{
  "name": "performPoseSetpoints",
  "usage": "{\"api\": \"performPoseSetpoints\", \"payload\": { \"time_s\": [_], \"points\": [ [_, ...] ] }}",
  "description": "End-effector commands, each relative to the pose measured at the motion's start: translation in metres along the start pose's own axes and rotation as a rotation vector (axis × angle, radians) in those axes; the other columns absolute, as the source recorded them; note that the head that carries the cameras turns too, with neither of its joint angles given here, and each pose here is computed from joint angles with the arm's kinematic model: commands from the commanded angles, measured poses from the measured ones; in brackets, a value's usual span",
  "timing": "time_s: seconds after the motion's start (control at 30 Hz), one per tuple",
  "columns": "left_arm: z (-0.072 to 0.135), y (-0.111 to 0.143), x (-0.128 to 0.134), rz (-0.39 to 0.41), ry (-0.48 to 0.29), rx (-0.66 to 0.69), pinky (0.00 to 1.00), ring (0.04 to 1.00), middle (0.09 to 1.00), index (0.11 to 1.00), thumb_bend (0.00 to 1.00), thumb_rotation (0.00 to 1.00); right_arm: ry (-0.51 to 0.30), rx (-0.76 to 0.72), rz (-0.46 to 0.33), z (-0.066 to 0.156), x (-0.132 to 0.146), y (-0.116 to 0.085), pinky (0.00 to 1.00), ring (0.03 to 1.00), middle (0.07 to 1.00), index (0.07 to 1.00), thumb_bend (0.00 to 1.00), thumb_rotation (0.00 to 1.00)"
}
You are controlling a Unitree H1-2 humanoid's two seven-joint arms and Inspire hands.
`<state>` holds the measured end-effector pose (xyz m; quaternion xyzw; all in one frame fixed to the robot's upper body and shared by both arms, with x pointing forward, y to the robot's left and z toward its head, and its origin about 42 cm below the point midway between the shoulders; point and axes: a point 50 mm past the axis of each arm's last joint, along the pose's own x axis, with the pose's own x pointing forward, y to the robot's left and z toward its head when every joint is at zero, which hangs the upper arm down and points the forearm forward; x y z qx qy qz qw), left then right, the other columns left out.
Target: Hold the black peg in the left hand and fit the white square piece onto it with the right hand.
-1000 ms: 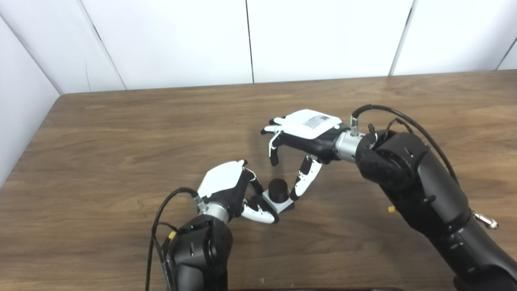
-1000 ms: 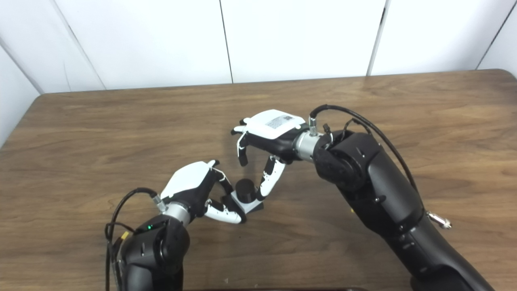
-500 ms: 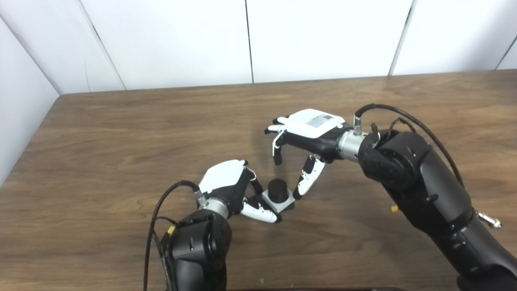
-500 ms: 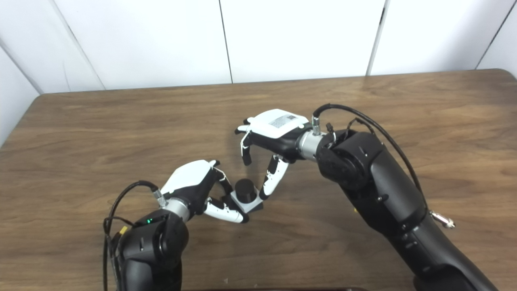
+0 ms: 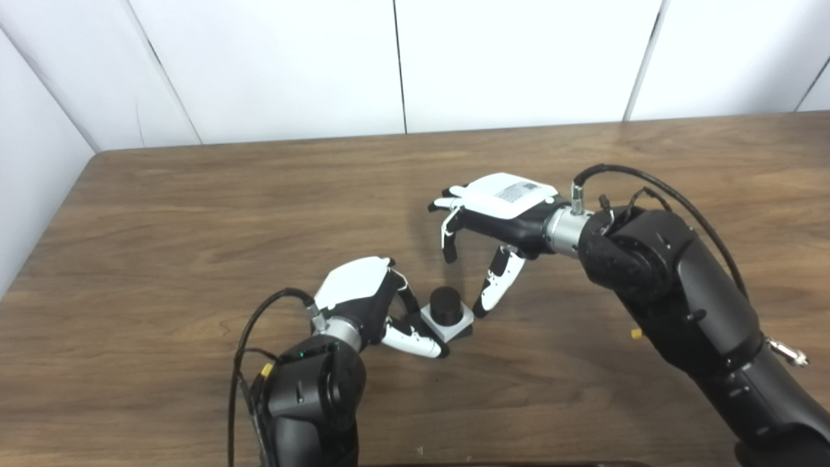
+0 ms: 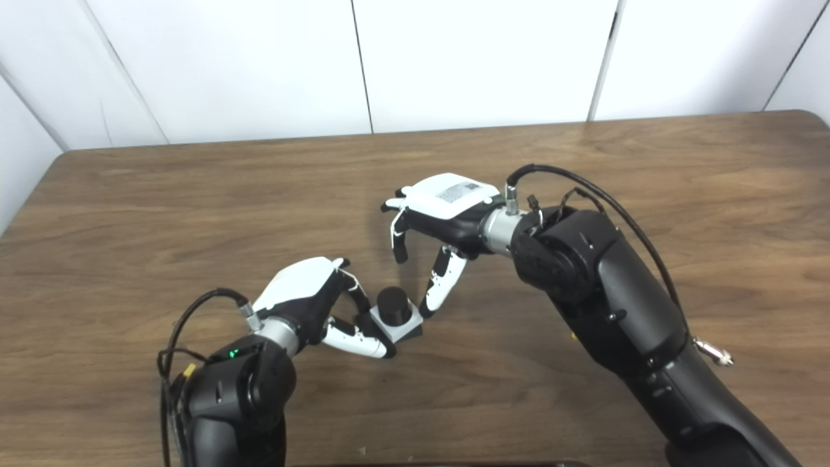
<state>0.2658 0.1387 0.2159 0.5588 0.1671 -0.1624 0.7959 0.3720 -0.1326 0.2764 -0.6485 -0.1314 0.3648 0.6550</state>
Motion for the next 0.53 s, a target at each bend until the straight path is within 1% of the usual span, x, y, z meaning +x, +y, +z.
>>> {"api": "performPoseSetpoints", "payload": {
  "time_s": [0.0,0.23,0.5],
  "points": [
    [0.010,0.013,-0.011,0.065,-0.012,0.003,1.00,1.000,1.000,1.000,1.00,0.40,-0.006,-0.031,-0.087,0.000,-0.001,-0.024,1.00,1.000,0.954,0.603,0.98,0.31],
    [0.012,0.023,-0.021,0.100,-0.016,0.005,1.00,1.000,1.000,1.000,1.00,0.42,-0.001,-0.015,-0.087,-0.003,-0.001,-0.023,1.00,1.000,0.958,0.607,0.98,0.31],
    [0.007,0.039,-0.032,0.138,-0.024,-0.010,1.00,1.000,1.000,1.000,1.00,0.40,0.009,-0.017,-0.088,-0.006,-0.002,-0.025,1.00,1.000,0.959,0.609,0.97,0.31]
  ]
}}
